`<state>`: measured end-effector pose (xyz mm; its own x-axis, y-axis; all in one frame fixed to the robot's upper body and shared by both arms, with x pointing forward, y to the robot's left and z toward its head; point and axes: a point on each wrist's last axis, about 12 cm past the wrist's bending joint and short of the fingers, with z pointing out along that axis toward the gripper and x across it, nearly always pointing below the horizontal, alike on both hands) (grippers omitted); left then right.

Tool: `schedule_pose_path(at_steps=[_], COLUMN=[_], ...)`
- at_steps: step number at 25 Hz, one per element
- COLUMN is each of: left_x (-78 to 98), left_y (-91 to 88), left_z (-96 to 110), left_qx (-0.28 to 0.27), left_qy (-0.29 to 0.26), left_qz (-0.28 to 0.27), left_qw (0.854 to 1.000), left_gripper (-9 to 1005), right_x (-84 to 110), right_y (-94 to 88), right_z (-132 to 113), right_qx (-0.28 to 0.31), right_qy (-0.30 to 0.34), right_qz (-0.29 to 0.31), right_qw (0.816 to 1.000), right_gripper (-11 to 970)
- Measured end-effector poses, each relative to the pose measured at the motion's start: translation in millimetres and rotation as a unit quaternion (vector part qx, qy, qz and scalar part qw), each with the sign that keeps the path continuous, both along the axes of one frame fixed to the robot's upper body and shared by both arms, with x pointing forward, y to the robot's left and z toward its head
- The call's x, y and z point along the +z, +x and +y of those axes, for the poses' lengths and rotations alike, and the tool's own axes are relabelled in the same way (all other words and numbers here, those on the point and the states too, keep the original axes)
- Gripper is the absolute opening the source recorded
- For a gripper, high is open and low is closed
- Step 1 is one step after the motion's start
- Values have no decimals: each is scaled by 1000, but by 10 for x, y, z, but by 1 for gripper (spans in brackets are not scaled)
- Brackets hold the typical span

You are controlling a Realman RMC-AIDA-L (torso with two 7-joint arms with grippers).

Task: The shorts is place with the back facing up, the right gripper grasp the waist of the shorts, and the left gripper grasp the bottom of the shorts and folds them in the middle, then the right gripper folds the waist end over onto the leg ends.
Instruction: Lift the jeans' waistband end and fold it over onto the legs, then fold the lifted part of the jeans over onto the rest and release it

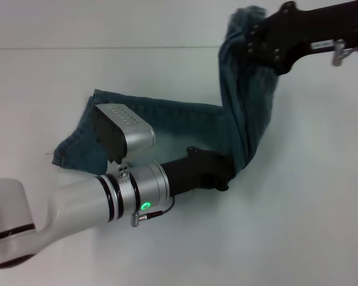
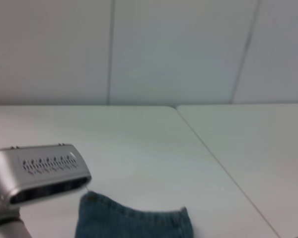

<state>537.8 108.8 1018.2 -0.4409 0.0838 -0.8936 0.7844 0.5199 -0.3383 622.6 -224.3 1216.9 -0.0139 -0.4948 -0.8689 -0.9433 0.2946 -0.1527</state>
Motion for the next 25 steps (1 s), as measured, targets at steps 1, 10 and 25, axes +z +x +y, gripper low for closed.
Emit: schedule_pose_path(at_steps=[1, 10, 25], left_x=[-1, 3, 140], left_y=[-5, 60, -449], left_z=[-5, 318, 2112], left_qx=[0, 46, 283], left_qy=[0, -14, -72], left_qz=[-1, -37, -113], left_qw=[1000, 998, 950], left_gripper=[1, 1, 1], right_x=[-14, -109, -176], right_y=[10, 7, 130], right_z=[42, 243, 734], right_qx=[6, 41, 92], right_qy=[1, -23, -70], right_qz=[1, 0, 2], right_qw=[1000, 999, 993], right_gripper=[138, 148, 165])
